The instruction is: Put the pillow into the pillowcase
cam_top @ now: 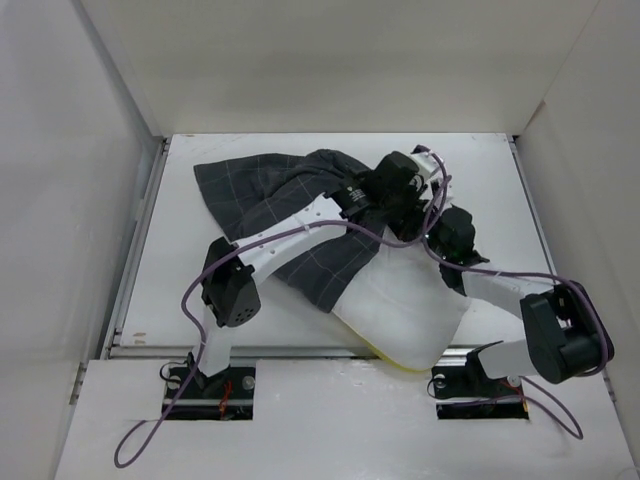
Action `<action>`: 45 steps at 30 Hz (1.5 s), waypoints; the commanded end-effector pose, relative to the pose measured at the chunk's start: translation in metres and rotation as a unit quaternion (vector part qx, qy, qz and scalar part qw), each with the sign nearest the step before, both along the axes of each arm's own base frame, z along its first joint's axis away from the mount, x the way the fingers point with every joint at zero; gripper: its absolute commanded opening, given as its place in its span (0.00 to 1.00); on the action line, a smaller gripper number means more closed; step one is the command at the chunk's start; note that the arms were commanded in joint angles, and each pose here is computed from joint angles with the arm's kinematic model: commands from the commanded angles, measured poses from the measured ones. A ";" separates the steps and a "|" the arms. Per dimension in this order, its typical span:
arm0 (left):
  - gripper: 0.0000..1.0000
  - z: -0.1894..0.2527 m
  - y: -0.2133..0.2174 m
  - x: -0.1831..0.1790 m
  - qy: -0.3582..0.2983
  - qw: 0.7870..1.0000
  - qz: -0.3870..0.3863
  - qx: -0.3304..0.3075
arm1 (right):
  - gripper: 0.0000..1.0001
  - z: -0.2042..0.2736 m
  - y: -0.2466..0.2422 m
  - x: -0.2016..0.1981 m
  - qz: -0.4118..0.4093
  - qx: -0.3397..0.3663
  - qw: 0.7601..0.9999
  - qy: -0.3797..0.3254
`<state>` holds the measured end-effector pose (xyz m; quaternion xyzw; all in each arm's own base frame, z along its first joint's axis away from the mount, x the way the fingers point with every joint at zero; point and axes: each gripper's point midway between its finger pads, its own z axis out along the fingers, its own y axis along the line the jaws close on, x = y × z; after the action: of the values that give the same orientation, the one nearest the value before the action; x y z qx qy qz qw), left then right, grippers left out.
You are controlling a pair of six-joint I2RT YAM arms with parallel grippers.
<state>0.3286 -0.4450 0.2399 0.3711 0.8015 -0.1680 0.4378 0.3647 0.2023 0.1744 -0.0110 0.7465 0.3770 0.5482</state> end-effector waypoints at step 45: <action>0.98 -0.192 0.209 -0.165 0.251 0.895 0.353 -0.107 | 0.01 -0.099 0.056 -0.157 0.093 -0.448 0.866 0.202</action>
<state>0.1521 -0.2251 0.0430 -0.0475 0.9457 -0.1737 0.2706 0.1952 0.2587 0.0667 -0.2750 0.9230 0.0689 0.2603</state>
